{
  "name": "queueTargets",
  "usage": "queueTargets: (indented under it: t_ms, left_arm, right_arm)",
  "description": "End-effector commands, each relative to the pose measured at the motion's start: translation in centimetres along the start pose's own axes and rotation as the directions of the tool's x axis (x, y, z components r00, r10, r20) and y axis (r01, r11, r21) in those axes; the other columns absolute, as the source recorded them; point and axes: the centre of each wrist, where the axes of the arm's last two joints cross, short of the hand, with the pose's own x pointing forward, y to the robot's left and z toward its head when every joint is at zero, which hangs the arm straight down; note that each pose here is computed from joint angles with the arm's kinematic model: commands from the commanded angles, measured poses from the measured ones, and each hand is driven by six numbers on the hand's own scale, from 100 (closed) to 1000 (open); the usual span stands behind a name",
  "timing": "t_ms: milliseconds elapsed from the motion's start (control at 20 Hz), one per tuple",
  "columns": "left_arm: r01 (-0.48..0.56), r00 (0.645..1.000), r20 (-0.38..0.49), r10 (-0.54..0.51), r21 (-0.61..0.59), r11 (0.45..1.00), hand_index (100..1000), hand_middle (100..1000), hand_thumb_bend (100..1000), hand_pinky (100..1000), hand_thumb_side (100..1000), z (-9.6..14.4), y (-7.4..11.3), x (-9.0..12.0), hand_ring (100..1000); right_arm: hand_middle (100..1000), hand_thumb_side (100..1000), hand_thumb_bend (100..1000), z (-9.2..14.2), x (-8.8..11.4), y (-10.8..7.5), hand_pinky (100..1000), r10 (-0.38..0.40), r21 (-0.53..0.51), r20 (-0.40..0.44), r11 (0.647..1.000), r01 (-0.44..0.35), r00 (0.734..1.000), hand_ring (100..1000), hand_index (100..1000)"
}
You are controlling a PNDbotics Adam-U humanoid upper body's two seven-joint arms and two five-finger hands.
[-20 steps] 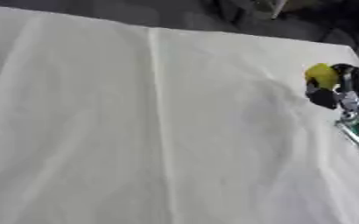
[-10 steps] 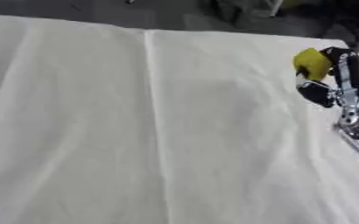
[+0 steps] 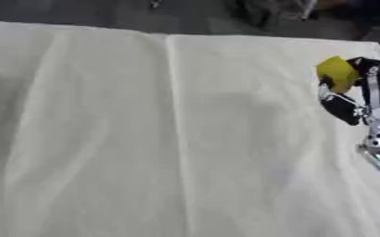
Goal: Pick up the objects with one hand, pass them to the other hand, and then place them into the box on the other side of the table.
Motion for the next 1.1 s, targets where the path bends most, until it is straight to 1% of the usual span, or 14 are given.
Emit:
queueTargets:
  t_ms: [50,200,300,450,550,700,800,950,1100]
  left_arm:
    - [0.016,1.000,0.017,-0.016,-0.004,1.000,816,732,831,1000,545,-0.4,0.7,0.7,263]
    - [0.027,1.000,-0.001,-0.027,-0.015,1.000,816,731,831,999,546,-0.3,0.8,0.6,262]
    - [0.034,0.999,-0.011,-0.034,-0.027,0.999,817,730,832,998,547,-0.4,0.9,0.7,261]
    - [0.040,0.999,-0.027,-0.041,-0.050,0.998,818,729,830,997,549,-0.4,0.9,0.7,257]
    - [0.048,0.997,-0.051,-0.051,-0.063,0.997,819,728,829,997,548,-0.4,1.0,0.7,254]
    - [0.063,0.994,-0.088,-0.071,-0.093,0.994,820,728,825,997,548,-0.2,1.0,0.5,250]
    - [0.071,0.991,-0.104,-0.084,-0.124,0.990,821,728,817,997,547,-0.2,0.9,0.6,250]
    - [0.083,0.988,-0.113,-0.106,-0.192,0.978,824,729,815,997,549,-0.4,0.7,1.0,250]
    - [0.113,0.985,-0.095,-0.144,-0.280,0.953,828,736,813,993,554,-0.8,0.5,1.5,252]
  right_arm:
    - [474,100,100,-0.3,1.2,0.0,634,0.096,-0.186,-0.053,0.977,-0.105,0.994,604,535]
    - [475,100,100,-0.5,2.3,0.7,634,0.051,-0.185,0.027,0.982,-0.045,0.998,604,535]
    - [477,100,100,-0.5,3.2,1.2,639,0.018,-0.166,0.096,0.986,-0.002,0.995,603,534]
    - [477,100,100,-0.6,4.4,1.9,640,-0.029,-0.127,0.191,0.991,0.054,0.981,602,534]
    - [478,100,100,-0.6,5.3,2.3,643,-0.067,-0.091,0.250,0.992,0.092,0.966,603,534]
    - [480,100,100,-0.3,6.4,3.1,652,-0.111,-0.014,0.338,0.992,0.123,0.935,604,533]
    - [480,100,100,0.1,7.1,3.7,655,-0.139,0.053,0.397,0.990,0.129,0.907,603,533]
    - [481,100,100,1.0,8.2,4.7,666,-0.181,0.149,0.487,0.981,0.122,0.854,603,532]
    - [485,100,100,1.5,9.3,5.4,675,-0.209,0.207,0.570,0.972,0.107,0.795,605,531]
